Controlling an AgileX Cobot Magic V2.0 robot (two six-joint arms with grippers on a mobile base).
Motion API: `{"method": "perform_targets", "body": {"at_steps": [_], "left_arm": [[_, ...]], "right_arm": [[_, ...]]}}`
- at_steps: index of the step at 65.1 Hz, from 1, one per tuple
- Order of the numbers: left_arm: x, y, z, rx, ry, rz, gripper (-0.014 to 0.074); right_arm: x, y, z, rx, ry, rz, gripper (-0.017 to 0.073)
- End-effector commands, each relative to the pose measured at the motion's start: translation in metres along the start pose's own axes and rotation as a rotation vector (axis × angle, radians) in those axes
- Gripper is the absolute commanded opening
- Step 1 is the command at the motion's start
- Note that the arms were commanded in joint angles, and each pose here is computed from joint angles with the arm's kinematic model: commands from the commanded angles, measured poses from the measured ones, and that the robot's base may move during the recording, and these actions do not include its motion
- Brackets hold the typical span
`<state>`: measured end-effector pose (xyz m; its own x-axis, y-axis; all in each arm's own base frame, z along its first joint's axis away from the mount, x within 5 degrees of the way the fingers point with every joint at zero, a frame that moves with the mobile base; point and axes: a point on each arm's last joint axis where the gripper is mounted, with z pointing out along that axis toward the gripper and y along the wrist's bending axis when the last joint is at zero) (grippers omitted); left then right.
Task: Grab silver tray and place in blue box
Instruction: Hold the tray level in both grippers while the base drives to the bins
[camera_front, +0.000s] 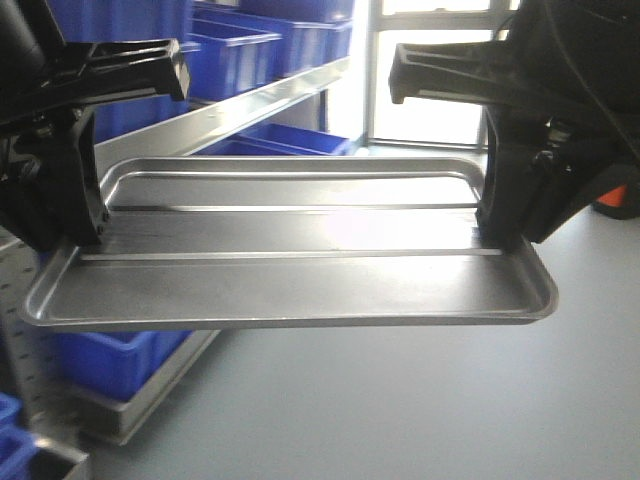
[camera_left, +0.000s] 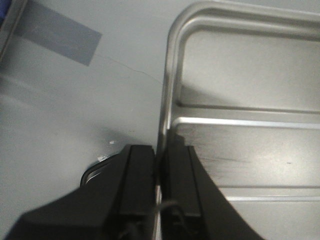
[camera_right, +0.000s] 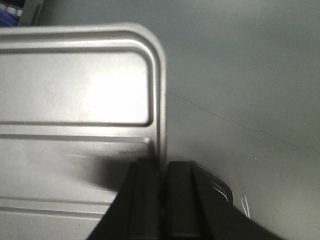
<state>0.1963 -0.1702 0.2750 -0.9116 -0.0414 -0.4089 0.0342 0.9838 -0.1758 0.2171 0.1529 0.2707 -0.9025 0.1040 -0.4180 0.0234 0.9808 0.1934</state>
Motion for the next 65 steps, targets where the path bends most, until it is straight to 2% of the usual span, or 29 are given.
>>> {"method": "perform_targets", "body": {"at_steps": [1,65], "left_arm": [[-0.0055,0.0033,-0.0147,-0.007,-0.054,0.012,-0.001],[-0.0055,0.0033,-0.0147,-0.007,-0.054,0.012,-0.001]], "right_arm": [[-0.0083,-0.0051,-0.0148,0.019,-0.07,-0.033,0.0057],[-0.0079,-0.0056,-0.0148,0.024,-0.065,-0.033,0.0057]]}}
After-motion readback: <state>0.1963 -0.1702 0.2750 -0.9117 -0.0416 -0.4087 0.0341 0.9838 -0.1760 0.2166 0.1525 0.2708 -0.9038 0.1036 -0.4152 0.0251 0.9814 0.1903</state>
